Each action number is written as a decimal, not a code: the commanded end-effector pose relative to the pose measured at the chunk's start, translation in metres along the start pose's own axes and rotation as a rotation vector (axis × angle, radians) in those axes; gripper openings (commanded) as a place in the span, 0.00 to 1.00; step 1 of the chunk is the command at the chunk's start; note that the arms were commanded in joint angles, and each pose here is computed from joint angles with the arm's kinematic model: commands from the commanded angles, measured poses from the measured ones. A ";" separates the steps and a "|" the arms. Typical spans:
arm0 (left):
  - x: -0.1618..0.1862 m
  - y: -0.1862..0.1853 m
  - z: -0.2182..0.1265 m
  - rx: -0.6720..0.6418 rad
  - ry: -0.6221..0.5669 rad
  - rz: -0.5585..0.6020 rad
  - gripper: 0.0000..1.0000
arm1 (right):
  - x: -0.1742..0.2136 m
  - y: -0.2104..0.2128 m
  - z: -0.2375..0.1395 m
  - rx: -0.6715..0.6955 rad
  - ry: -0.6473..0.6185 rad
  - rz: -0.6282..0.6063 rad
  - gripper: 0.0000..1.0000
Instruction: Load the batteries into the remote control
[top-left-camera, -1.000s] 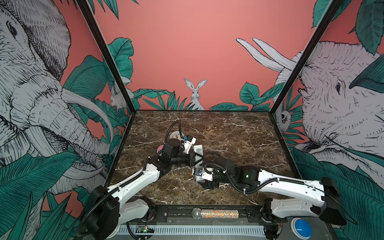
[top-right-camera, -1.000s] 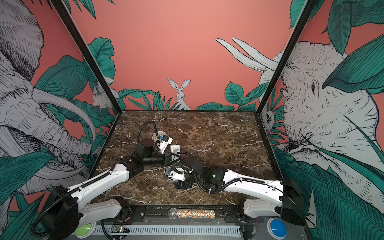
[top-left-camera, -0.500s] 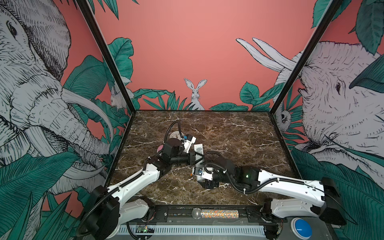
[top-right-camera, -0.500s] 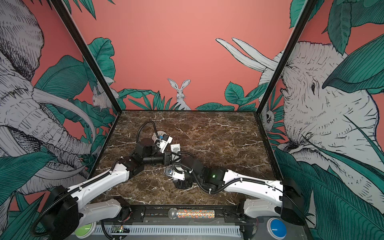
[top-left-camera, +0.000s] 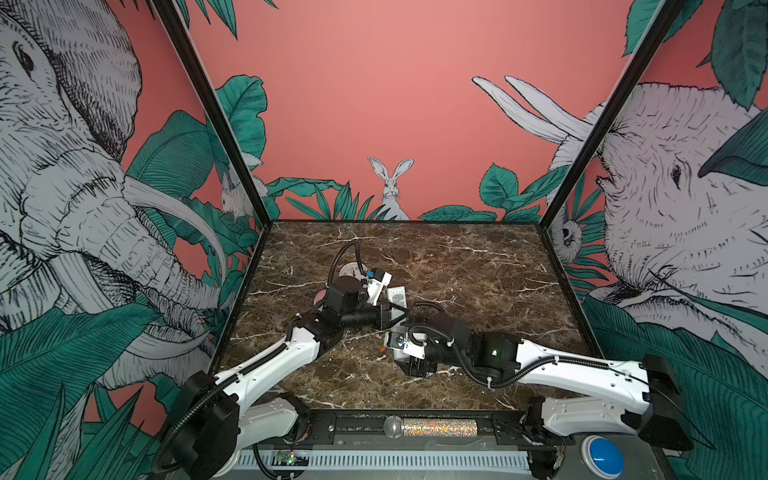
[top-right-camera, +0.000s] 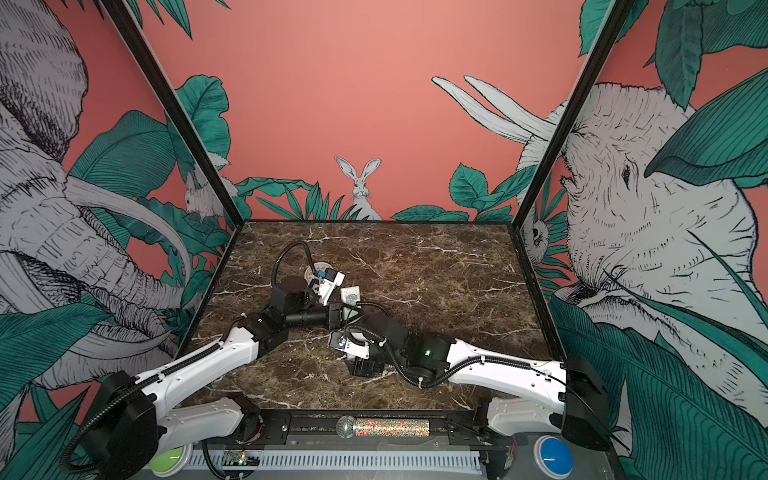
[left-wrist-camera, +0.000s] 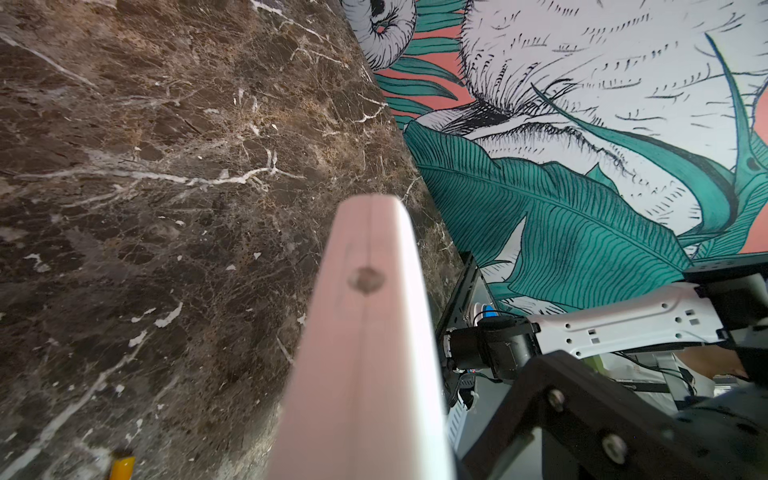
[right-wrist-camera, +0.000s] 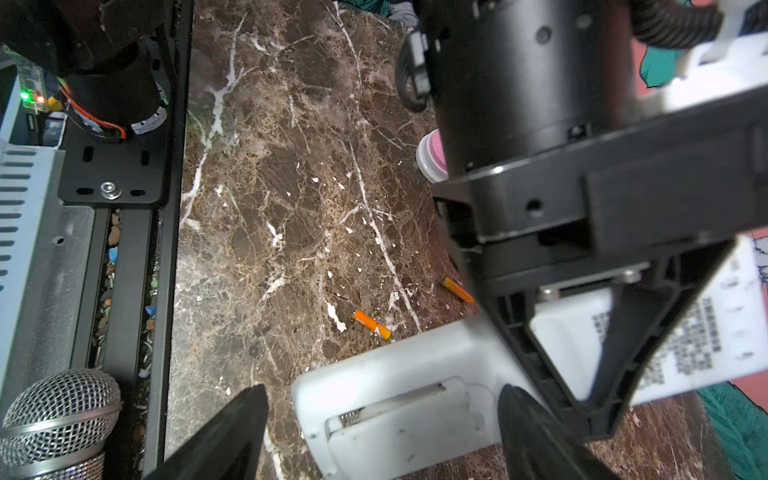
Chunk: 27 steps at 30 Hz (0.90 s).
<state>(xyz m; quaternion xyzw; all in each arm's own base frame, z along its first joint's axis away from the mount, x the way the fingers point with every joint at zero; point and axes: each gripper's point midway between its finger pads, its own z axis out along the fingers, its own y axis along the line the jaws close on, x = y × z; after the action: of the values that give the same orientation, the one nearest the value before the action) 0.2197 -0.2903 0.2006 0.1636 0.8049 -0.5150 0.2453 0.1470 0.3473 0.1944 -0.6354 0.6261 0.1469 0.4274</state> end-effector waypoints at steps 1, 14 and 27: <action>-0.004 0.000 -0.001 0.009 -0.029 0.002 0.00 | -0.010 -0.006 -0.005 0.039 -0.047 0.019 0.89; -0.016 0.018 -0.001 -0.056 -0.130 -0.068 0.00 | -0.020 -0.021 -0.024 0.103 -0.091 0.107 0.92; -0.031 0.027 0.002 -0.042 -0.244 -0.155 0.00 | -0.012 -0.070 -0.079 0.271 -0.070 0.553 0.94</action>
<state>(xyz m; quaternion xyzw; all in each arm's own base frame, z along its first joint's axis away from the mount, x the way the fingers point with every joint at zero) 0.2518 -0.2809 0.1888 0.0503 0.8082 -0.5122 0.2863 0.1681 0.3070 0.2652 -0.4544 0.7253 0.1912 0.4806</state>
